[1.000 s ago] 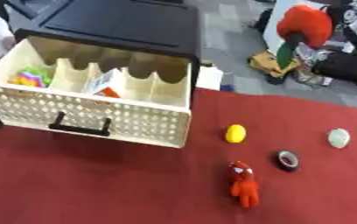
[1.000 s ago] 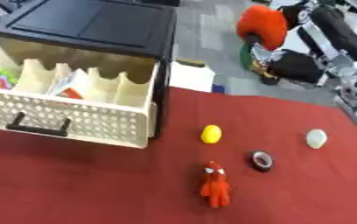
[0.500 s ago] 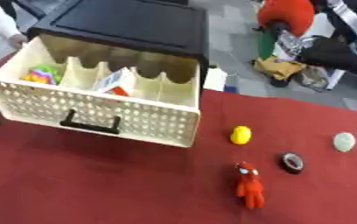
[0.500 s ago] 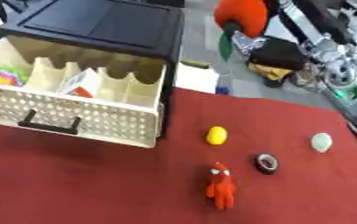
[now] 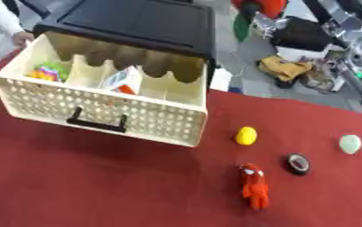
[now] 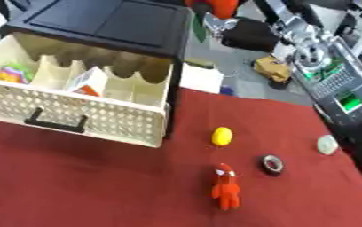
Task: Pick up objects from table and place into drawer.
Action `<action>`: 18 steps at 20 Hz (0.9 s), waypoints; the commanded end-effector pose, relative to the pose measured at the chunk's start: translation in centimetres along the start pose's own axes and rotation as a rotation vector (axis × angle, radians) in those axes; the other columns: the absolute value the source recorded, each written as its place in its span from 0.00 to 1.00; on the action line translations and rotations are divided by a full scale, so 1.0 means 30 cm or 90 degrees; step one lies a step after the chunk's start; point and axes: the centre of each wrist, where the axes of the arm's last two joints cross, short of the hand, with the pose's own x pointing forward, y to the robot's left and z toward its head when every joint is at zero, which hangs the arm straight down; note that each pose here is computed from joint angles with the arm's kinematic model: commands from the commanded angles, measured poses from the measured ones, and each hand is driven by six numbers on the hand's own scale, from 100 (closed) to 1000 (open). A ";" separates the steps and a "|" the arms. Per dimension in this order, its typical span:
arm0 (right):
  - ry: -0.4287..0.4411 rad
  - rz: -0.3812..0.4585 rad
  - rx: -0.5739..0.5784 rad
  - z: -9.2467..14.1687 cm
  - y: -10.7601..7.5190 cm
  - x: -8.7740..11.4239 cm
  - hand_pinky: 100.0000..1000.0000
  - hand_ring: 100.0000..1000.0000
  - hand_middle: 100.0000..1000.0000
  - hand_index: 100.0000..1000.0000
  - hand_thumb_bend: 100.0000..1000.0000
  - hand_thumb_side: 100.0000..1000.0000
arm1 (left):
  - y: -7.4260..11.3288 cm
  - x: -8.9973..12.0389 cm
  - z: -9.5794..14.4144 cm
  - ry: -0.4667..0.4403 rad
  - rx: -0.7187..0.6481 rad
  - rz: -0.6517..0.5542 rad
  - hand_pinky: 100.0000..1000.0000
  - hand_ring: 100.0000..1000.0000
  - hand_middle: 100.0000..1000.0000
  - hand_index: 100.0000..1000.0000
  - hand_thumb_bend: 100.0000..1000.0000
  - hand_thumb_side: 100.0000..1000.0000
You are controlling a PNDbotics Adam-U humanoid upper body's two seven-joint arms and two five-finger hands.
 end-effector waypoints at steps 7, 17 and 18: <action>-0.004 0.031 -0.039 -0.051 0.004 0.008 0.65 0.60 0.27 0.60 0.17 0.57 | -0.013 0.019 -0.018 -0.017 -0.012 0.015 0.33 0.39 0.40 0.83 0.06 1.00; 0.004 0.055 -0.010 -0.077 0.086 -0.008 0.64 0.60 0.26 0.60 0.17 0.56 | -0.021 0.021 -0.021 -0.016 -0.014 0.023 0.33 0.39 0.40 0.83 0.06 1.00; 0.007 0.058 -0.010 -0.080 0.093 -0.010 0.64 0.60 0.27 0.60 0.16 0.56 | -0.022 0.021 -0.021 -0.016 -0.015 0.024 0.33 0.39 0.40 0.83 0.06 1.00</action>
